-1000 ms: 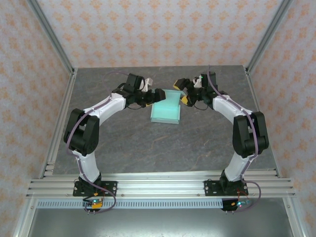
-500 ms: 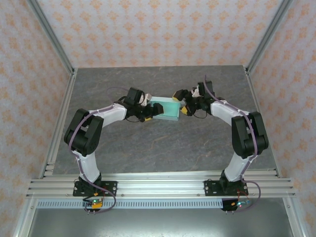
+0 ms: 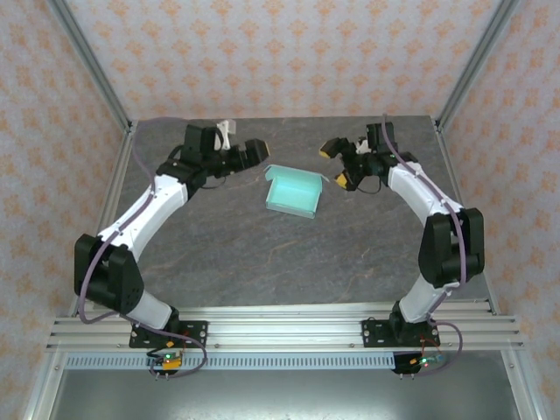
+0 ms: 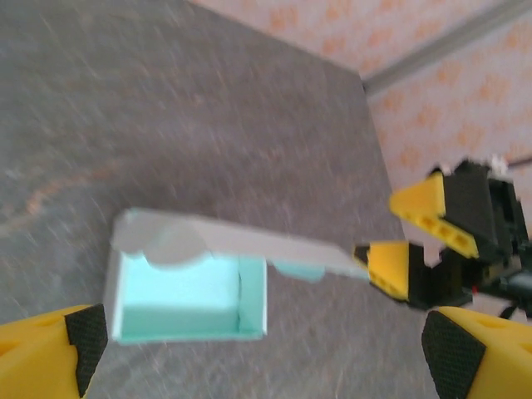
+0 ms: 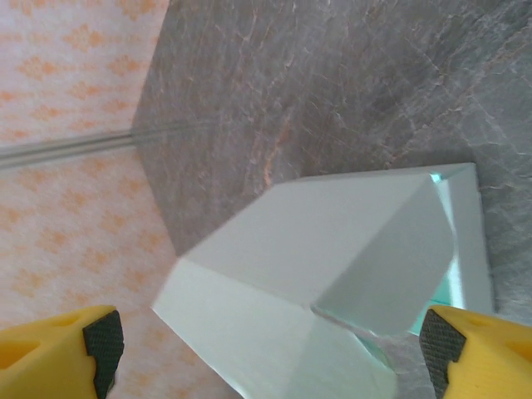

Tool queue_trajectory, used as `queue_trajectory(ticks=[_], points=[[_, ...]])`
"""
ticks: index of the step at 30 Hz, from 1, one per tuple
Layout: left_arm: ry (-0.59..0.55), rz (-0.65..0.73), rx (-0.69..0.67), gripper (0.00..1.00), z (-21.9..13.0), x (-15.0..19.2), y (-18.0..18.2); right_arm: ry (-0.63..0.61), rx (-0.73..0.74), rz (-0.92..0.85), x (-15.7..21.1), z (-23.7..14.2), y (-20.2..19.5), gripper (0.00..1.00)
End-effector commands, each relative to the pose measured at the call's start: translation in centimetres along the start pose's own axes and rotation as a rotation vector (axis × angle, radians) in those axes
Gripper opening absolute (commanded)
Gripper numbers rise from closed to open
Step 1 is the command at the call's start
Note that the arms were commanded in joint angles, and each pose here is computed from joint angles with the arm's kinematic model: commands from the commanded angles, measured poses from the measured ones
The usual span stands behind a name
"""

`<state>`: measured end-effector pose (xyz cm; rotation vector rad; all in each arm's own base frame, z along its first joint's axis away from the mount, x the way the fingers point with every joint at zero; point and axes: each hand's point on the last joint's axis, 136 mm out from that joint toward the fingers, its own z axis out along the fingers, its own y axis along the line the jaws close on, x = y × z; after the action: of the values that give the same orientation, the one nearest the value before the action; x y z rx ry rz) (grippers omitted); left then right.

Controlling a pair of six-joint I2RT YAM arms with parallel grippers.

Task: Fold the paper box

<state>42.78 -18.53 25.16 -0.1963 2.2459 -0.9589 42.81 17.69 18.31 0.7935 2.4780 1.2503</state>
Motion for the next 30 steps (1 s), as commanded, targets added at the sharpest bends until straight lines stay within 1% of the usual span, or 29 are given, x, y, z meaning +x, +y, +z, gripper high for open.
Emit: queue_trajectory(ticks=[1,2,4,6,8,10,14,18,20,23,26,30], points=[[0.088,-0.162,-0.027,1.00,3.7,0.5,1.9,0.131,0.034,0.258,1.6,2.3,-2.4,0.93],[0.116,-0.220,0.003,1.00,5.1,0.6,1.8,0.133,0.022,0.290,1.4,2.7,-2.5,0.93],[0.130,-0.304,0.033,0.99,7.0,0.6,2.2,0.134,0.022,0.317,1.2,3.2,-2.7,0.92],[0.118,-0.353,0.051,0.92,8.3,0.5,2.5,0.136,0.016,0.323,1.1,3.6,-2.5,0.91],[0.122,-0.374,0.060,0.87,9.0,0.7,2.6,0.144,0.007,0.331,1.3,3.9,-2.1,0.90],[0.132,-0.382,0.078,0.79,9.7,1.1,2.2,0.158,-0.002,0.336,1.5,4.2,-1.8,0.87],[0.154,-0.376,0.117,0.67,10.5,2.1,0.7,0.175,-0.006,0.324,2.0,4.8,-1.5,0.76],[0.186,-0.388,0.154,0.55,11.2,3.5,-0.7,0.175,0.003,0.322,2.1,5.2,-1.8,0.70],[0.200,-0.393,0.168,0.53,11.3,4.1,-1.2,0.175,0.010,0.321,2.2,5.4,-2.2,0.67],[0.220,-0.395,0.152,0.52,11.5,5.4,-0.6,0.177,0.023,0.313,2.3,5.5,-2.7,0.64],[0.243,-0.381,0.113,0.50,11.2,7.0,0.8,0.163,0.083,0.280,2.4,5.5,-4.2,0.64],[0.296,-0.371,0.040,0.47,11.2,10.2,3.5,0.163,0.183,0.249,2.9,5.6,-7.0,0.64]])
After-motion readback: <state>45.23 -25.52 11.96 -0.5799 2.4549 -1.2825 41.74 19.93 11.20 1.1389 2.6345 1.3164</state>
